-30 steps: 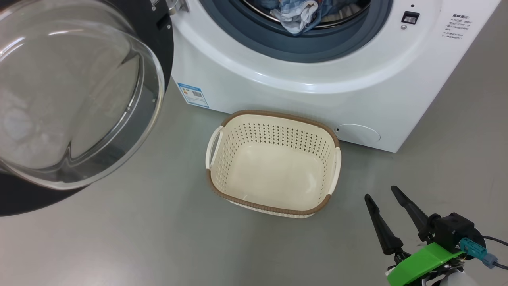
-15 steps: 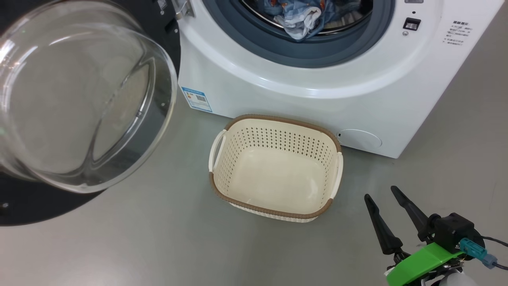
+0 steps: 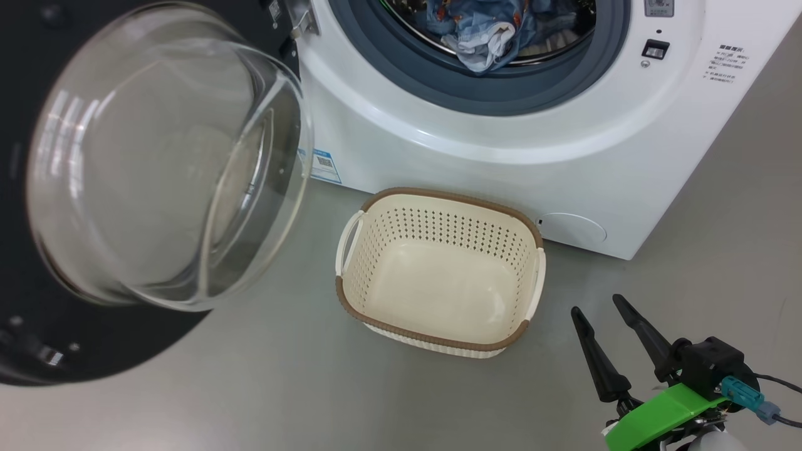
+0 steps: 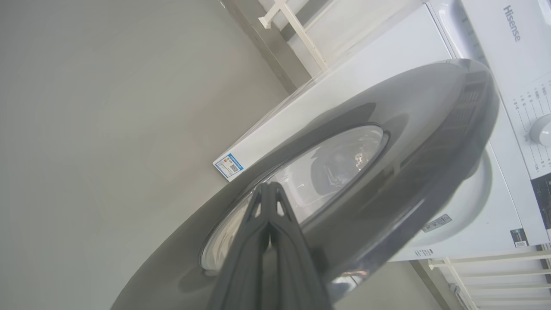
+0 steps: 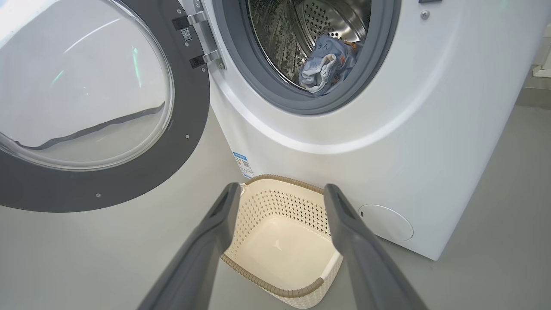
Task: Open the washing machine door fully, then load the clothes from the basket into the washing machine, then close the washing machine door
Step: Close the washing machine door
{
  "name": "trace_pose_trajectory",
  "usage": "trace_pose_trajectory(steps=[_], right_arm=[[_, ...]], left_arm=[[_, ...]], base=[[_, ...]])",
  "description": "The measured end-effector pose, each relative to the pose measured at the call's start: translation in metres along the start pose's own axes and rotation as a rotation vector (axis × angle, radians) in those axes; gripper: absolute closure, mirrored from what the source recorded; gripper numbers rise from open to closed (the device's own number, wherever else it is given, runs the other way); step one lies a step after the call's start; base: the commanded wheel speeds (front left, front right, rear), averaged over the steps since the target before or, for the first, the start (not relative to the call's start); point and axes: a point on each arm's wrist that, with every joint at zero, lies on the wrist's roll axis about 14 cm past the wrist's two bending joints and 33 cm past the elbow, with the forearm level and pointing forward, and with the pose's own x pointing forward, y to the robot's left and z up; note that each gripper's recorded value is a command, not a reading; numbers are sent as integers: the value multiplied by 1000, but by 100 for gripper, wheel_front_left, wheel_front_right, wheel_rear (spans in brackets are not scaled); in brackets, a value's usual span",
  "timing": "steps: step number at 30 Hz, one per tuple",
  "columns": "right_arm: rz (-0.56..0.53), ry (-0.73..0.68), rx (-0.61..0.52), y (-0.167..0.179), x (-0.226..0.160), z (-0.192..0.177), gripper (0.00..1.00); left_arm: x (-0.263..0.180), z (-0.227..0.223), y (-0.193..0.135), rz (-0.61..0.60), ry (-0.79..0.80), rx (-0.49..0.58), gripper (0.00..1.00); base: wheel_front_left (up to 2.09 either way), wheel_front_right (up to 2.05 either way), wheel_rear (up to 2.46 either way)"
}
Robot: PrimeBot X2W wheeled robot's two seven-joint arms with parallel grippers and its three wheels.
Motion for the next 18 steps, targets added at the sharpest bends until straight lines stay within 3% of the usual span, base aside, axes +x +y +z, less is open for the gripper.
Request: trace_pose_trajectory(steps=[11,18], right_arm=[[-2,-22,-12,3,-3,10,0],[-26,-28,-11,-3,-8,13,0]], left_arm=[[-9,-39,-40,-163,179,26,100],[-14,-68,-71,-264,305,104,100]], base=[[0,0,0],[0,0,0]])
